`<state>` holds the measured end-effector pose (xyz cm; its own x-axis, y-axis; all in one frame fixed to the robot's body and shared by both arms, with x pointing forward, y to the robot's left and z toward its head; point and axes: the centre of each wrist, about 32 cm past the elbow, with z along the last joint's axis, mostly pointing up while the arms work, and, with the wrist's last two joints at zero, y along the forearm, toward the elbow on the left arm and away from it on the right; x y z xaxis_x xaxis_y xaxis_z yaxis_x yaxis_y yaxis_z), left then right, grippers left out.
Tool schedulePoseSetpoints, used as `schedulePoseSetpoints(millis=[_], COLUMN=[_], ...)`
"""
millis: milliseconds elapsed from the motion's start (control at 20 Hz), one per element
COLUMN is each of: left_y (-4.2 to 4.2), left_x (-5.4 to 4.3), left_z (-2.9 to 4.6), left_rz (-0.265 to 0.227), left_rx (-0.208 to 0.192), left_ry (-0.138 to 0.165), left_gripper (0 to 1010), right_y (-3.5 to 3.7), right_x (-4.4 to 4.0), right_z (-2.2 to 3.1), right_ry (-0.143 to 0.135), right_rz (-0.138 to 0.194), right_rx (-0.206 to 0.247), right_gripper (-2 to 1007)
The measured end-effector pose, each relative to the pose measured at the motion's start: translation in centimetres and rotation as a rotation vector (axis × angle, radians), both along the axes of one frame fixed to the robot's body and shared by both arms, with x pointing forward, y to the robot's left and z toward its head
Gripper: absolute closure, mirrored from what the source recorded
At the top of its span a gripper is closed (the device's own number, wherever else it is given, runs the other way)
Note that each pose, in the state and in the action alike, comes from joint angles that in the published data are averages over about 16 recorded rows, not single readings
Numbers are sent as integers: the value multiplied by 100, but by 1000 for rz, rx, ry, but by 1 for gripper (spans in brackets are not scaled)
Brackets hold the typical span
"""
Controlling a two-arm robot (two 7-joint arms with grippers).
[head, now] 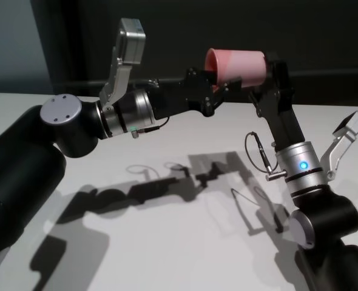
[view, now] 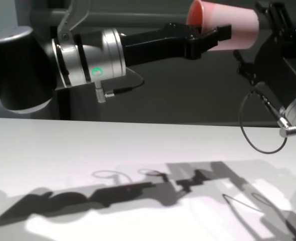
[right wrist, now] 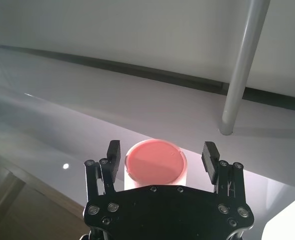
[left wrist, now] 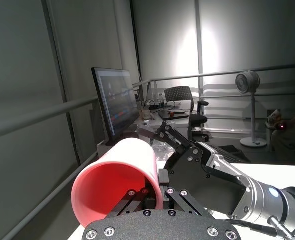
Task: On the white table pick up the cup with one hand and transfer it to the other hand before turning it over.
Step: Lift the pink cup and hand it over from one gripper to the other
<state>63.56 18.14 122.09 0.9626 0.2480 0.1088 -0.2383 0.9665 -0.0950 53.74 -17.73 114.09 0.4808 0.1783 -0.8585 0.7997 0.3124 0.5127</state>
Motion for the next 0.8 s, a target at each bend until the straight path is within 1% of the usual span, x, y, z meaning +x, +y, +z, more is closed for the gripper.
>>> schedulePoseSetpoints(millis=[350,800], left_y=[0,0], left_x=[0,0], left_z=[0,0], left_rz=[0,0], left_rx=[0,0], left_ry=[0,0], left_gripper=[963,963], right_y=[49,74], right_x=[-9,-11], right_z=[-14,-3], right_ry=[2,-3], right_rz=[9,13], right_rx=[-1,-6], right_gripper=[3,3])
